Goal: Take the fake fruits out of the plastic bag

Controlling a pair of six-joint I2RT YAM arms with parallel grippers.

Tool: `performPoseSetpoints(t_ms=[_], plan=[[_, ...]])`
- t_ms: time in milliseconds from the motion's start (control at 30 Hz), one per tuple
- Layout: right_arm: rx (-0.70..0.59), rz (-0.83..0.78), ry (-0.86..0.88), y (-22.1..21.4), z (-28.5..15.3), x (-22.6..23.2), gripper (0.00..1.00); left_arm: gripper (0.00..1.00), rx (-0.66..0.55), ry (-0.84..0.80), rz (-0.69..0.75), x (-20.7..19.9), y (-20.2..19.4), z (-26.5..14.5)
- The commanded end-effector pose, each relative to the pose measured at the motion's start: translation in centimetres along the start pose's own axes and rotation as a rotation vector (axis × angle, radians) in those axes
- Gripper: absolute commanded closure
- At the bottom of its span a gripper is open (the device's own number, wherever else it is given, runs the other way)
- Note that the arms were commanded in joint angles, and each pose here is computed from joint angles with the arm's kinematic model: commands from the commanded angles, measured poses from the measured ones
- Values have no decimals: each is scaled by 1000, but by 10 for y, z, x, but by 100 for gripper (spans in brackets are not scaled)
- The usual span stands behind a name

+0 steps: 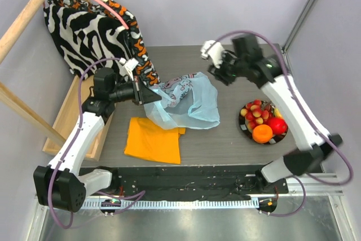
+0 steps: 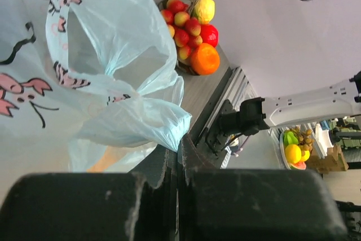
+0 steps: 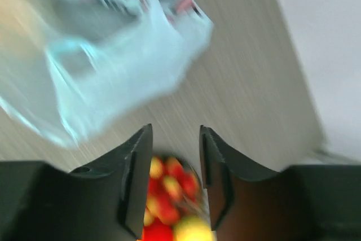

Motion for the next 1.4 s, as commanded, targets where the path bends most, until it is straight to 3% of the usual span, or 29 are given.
performPoseSetpoints(t_ms=[0, 167, 267, 433, 600, 667, 700, 733, 767, 867, 1000, 1133, 1233, 1300, 1367], plan=[[-151, 279, 332, 58, 63, 54, 60, 100, -15, 40, 1, -1, -6, -13], [-30, 236, 556, 54, 121, 125, 73, 100, -63, 69, 7, -1, 7, -26], [54, 282, 576, 37, 145, 136, 79, 100, -68, 77, 64, -5, 15, -33], [103, 365, 481, 33, 190, 137, 82, 100, -61, 88, 111, -8, 17, -42], [143, 495, 231, 34, 255, 123, 82, 100, -58, 110, 65, -9, 9, -48], [117, 528, 109, 41, 270, 110, 75, 100, -57, 125, 54, -7, 6, -51], [136, 567, 63, 35, 284, 110, 59, 100, -58, 128, 53, -7, 6, -52], [115, 590, 25, 42, 289, 106, 50, 100, -58, 133, 46, -6, 4, -53], [117, 613, -9, 41, 296, 104, 33, 100, -56, 132, 45, -6, 3, -54], [108, 677, -34, 44, 315, 106, 23, 100, -45, 111, 39, -8, 1, -54], [96, 701, -61, 48, 338, 115, 22, 100, -21, 82, -3, -7, -8, -52], [70, 677, -104, 52, 361, 126, 26, 100, -4, 72, -44, -5, -17, -51], [56, 607, -175, 53, 379, 138, 45, 100, -2, 73, -49, -5, -18, -50], [60, 550, -205, 48, 388, 144, 50, 100, -7, 73, -37, -5, -14, -50], [50, 460, -204, 50, 396, 154, 66, 100, -6, 73, -37, -4, -13, -49]])
Point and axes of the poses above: each gripper's point midway between its finger pads, its own z axis out along the fingers, its own x axis along the line the jaws close on, y = z × x, the point moved 7 cm from there along -z, back along the fingers, and after that the axes turned 12 degrees about z, right-handed, at the moved point
